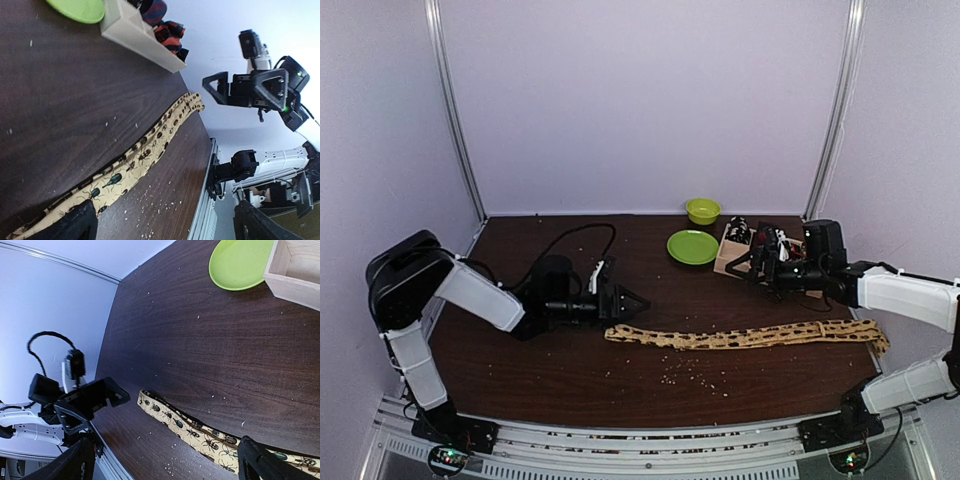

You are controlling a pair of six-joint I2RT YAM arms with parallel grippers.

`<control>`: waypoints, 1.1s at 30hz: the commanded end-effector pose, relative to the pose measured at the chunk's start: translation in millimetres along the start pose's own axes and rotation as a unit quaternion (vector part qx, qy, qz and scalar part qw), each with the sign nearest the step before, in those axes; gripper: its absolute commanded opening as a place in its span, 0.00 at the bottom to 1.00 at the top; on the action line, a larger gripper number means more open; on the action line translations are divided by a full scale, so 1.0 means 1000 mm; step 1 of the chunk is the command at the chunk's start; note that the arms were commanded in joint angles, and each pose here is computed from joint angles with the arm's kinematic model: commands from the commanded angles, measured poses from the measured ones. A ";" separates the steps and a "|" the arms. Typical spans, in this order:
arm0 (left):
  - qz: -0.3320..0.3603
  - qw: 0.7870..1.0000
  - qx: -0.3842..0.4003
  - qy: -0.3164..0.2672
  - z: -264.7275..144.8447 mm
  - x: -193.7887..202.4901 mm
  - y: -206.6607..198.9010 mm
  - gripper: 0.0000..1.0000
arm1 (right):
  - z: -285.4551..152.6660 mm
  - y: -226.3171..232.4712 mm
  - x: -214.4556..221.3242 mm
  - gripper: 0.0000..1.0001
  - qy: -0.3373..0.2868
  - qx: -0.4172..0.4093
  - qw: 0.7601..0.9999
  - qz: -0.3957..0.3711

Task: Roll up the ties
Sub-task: Smooth out the tie at the center of the board.

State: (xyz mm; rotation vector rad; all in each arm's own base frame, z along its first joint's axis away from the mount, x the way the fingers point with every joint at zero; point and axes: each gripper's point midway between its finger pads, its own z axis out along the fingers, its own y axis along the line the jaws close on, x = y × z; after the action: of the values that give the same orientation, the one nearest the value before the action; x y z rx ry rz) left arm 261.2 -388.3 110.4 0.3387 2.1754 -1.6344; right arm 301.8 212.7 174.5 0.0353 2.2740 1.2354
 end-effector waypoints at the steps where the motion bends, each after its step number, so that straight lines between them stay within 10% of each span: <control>1: 0.135 0.986 -0.095 -0.001 -0.026 -0.019 -0.009 0.98 | 0.000 0.012 0.003 1.00 -0.002 -0.006 1.000 -0.025; 13: 0.324 0.906 -0.255 0.090 -0.076 -0.016 0.019 0.96 | 0.064 0.045 0.043 0.76 0.070 -0.003 0.997 -0.038; 23: 0.204 0.931 -0.276 0.122 -0.047 -0.014 0.067 0.53 | 0.125 0.063 0.091 0.54 0.130 -0.017 0.991 -0.028; 33: 0.114 0.958 -0.252 0.081 -0.052 0.009 0.077 0.41 | 0.171 0.059 0.120 0.20 0.158 0.009 0.987 -0.017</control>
State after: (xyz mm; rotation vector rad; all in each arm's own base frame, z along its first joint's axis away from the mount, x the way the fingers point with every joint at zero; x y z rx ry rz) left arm 273.3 -310.8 42.7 0.6808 2.5053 -0.8018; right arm 260.1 395.3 97.9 -0.2309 2.5517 1.2966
